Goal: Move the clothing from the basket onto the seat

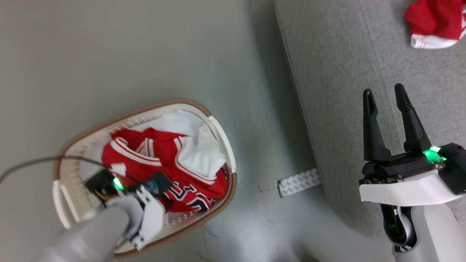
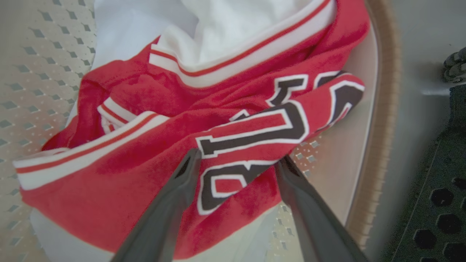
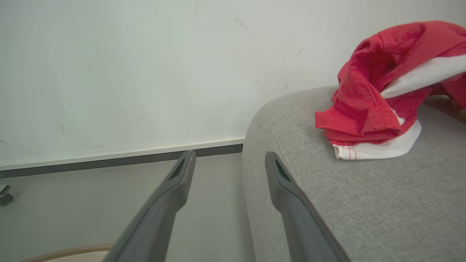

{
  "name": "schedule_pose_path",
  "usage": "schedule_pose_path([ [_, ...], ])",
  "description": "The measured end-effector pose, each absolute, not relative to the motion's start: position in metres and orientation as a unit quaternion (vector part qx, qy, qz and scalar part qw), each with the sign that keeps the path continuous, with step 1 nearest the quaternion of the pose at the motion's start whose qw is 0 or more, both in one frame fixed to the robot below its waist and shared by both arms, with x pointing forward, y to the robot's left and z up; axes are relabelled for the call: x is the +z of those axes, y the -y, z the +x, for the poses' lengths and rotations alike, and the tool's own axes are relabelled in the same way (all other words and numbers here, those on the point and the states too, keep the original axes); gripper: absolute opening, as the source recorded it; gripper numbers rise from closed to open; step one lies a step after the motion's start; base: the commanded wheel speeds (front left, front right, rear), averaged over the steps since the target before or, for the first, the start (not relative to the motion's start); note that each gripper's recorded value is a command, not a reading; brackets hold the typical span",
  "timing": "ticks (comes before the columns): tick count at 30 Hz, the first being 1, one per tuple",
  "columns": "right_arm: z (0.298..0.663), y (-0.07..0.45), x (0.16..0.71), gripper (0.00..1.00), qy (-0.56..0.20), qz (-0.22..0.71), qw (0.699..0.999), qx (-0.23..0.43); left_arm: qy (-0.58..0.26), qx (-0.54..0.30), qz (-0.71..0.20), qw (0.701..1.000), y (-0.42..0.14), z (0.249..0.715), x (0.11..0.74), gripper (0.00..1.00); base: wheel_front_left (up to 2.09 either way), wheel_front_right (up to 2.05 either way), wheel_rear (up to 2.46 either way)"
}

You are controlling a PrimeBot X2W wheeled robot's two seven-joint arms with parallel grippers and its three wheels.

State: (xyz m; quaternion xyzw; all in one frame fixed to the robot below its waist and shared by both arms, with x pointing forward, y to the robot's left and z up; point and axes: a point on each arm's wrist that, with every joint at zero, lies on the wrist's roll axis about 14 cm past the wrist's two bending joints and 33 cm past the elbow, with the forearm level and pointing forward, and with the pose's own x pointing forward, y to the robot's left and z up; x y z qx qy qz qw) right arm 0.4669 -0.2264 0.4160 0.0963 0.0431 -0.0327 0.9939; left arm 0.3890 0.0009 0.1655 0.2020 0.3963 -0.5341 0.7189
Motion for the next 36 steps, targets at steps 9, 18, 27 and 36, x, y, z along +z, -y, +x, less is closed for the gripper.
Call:
schedule_pose_path([
  [9,0.471,0.228,0.385,1.00,-0.076,0.102,0.991,-0.037,-0.418,-0.548,0.234,0.685,0.001,0.395,0.119,1.00,0.00,0.00,0.00],
  [18,0.467,0.237,0.378,1.00,-0.087,0.101,0.990,-0.052,-0.434,-0.549,0.222,0.679,0.009,0.388,0.110,0.00,0.00,0.00,0.00],
  [27,0.468,0.230,0.417,1.00,-0.046,0.083,0.995,-0.033,-0.388,-0.537,0.163,0.731,0.029,0.391,0.165,0.00,0.00,0.00,0.00],
  [36,0.446,0.220,0.466,1.00,0.001,0.075,0.997,-0.020,-0.319,-0.495,0.075,0.805,0.054,0.400,0.260,0.00,0.00,0.00,0.00],
])
